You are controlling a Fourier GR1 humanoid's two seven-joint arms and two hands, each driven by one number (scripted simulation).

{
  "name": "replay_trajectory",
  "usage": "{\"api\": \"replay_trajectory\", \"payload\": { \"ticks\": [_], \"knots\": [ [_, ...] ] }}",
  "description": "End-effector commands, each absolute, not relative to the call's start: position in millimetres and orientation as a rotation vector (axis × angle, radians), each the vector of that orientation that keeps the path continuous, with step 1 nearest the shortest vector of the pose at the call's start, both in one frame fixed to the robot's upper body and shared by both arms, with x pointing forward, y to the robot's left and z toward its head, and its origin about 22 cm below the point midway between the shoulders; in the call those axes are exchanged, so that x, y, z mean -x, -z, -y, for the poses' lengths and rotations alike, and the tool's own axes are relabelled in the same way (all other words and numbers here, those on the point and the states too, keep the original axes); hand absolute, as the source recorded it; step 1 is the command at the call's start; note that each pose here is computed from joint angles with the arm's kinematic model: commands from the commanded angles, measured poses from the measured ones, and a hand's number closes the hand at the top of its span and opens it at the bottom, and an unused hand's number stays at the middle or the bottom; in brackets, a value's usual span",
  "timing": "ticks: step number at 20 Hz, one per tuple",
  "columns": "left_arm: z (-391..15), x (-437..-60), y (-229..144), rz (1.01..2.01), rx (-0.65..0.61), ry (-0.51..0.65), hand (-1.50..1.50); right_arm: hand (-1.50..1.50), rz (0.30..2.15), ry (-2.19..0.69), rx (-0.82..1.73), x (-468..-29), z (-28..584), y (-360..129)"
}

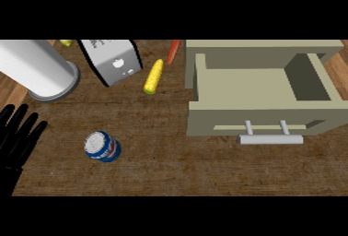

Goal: Pick up the can, place it into the drawer and close the drawer

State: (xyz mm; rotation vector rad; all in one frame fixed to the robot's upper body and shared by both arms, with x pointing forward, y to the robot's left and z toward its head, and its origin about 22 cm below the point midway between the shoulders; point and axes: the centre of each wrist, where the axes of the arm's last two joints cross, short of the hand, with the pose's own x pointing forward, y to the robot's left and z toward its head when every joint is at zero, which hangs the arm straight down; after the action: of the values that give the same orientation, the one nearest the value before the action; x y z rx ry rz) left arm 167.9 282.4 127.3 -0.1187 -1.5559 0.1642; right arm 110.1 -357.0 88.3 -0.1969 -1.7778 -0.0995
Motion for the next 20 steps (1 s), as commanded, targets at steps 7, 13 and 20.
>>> {"api": "replay_trajectory", "payload": {
  "ticks": [7, 13, 20],
  "knots": [
    [-271, -194, -78, 1.521, 0.098, -0.164, -1.50, -1.50, 1.767, 0.103, 0.204, -105, 361, -86],
    [-242, -198, -52, 1.491, 0.060, -0.148, -1.50, -1.50, 1.777, 0.107, 0.206, -94, 365, -101],
    [-267, -206, -12, 1.472, -0.017, -0.196, -1.50, -1.50, 1.770, 0.112, 0.210, -74, 362, -108]
  ]
}}
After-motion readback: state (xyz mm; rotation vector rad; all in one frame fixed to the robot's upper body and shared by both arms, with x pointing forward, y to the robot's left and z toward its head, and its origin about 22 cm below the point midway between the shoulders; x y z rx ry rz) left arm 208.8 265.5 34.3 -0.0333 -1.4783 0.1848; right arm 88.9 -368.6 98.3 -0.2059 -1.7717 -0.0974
